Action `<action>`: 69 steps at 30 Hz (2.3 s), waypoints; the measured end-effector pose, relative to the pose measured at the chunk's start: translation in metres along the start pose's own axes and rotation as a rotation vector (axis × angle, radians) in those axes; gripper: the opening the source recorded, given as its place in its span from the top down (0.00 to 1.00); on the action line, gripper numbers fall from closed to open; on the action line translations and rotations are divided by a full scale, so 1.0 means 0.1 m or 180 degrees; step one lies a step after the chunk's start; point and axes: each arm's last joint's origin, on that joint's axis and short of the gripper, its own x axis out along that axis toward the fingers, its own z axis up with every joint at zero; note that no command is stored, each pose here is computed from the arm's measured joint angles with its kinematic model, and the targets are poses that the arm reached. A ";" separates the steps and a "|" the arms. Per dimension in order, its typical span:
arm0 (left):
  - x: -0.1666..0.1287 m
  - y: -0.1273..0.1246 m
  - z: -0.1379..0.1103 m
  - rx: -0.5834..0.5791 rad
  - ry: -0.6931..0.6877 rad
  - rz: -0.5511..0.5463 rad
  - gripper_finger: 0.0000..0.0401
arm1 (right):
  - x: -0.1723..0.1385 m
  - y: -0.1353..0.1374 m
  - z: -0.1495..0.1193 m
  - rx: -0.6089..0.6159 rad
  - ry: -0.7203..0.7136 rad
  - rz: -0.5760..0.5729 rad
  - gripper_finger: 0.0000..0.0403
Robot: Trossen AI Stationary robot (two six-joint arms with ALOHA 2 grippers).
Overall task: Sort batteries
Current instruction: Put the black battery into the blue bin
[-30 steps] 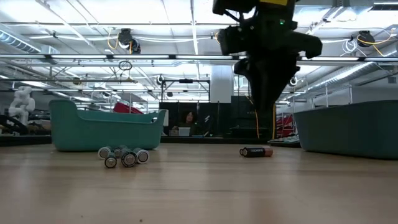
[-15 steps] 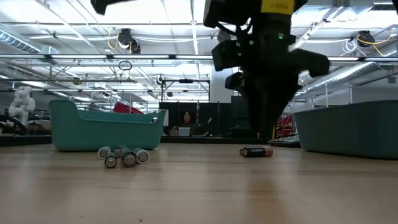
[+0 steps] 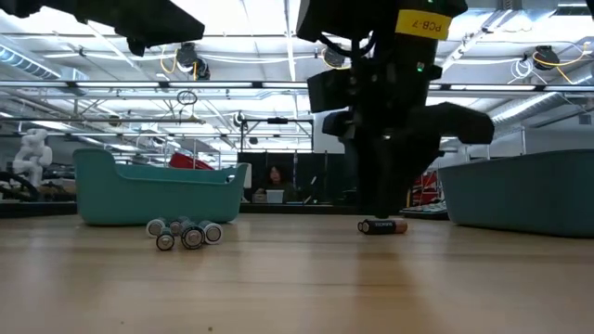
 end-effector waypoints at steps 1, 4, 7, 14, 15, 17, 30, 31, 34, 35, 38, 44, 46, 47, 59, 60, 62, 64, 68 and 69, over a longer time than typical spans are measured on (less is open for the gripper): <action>0.00 0.00 0.00 0.0001 0.0001 -0.0005 0.74 | 0.00 0.00 0.00 -0.0010 -0.0009 -0.0029 0.68; 0.00 0.00 0.00 0.0004 0.0002 -0.0014 0.74 | 0.00 -0.02 0.00 -0.0004 -0.0005 -0.0032 0.68; 0.00 0.00 0.00 0.0017 0.0002 -0.0014 0.74 | 0.01 -0.03 0.00 -0.0056 -0.0001 -0.0006 0.68; 0.00 0.00 0.00 0.0024 0.0009 -0.0015 0.74 | 0.20 0.02 0.02 -0.0240 0.0092 0.0103 0.68; 0.00 0.00 0.00 0.0024 0.0010 -0.0015 0.74 | 0.22 0.02 0.02 -0.0274 0.0104 0.0106 0.68; 0.00 0.00 0.00 0.0026 0.0012 -0.0015 0.74 | 0.30 0.03 0.01 -0.0330 0.0172 0.0119 0.68; 0.00 0.00 0.00 0.0025 0.0013 -0.0015 0.74 | 0.35 0.03 -0.03 -0.0305 0.0300 0.0266 0.95; 0.00 0.00 0.00 0.0024 0.0013 -0.0015 0.74 | 0.34 0.03 -0.03 -0.0291 0.0297 0.0266 0.95; 0.00 0.00 0.00 0.0024 0.0012 -0.0016 0.74 | 0.21 0.01 -0.05 -0.0230 0.0267 0.0185 0.95; 0.00 0.00 0.00 0.0024 0.0012 -0.0016 0.74 | 0.16 0.02 -0.05 -0.0204 0.0252 0.0140 0.95; 0.00 0.00 0.00 0.0022 0.0012 -0.0016 0.74 | -0.02 0.01 -0.14 -0.0118 0.0383 0.0083 0.95; 0.00 0.00 0.00 0.0024 0.0015 -0.0016 0.74 | -0.46 -0.04 -0.30 0.0105 0.0517 -0.0360 0.95; 0.00 0.00 0.00 0.0025 0.0017 -0.0016 0.74 | -0.62 -0.07 -0.38 0.0272 0.0551 -0.0465 0.95; 0.00 0.00 -0.01 0.0027 0.0019 -0.0017 0.74 | -0.71 -0.09 -0.43 0.0389 0.0583 -0.0483 0.95; 0.00 -0.01 -0.01 0.0039 0.0034 -0.0022 0.74 | -1.24 -0.21 -0.97 0.1514 0.0920 -0.0399 0.85; 0.00 -0.01 -0.01 0.0045 0.0042 -0.0026 0.74 | -1.24 -0.21 -1.03 0.1557 0.0938 -0.0421 0.85; -0.01 -0.02 -0.02 0.0056 0.0049 -0.0048 0.74 | -1.23 -0.19 -1.15 0.1632 0.0949 -0.0517 0.85; -0.02 -0.02 -0.02 0.0058 0.0048 -0.0065 0.74 | -1.17 -0.16 -1.27 0.1723 0.0949 -0.0517 0.83; -0.02 -0.02 -0.01 0.0054 0.0040 -0.0068 0.74 | -1.12 -0.12 -1.48 0.1958 0.0873 -0.0524 0.72; -0.02 -0.02 -0.01 0.0049 0.0035 -0.0068 0.74 | -1.11 -0.11 -1.52 0.2005 0.0883 -0.0516 0.69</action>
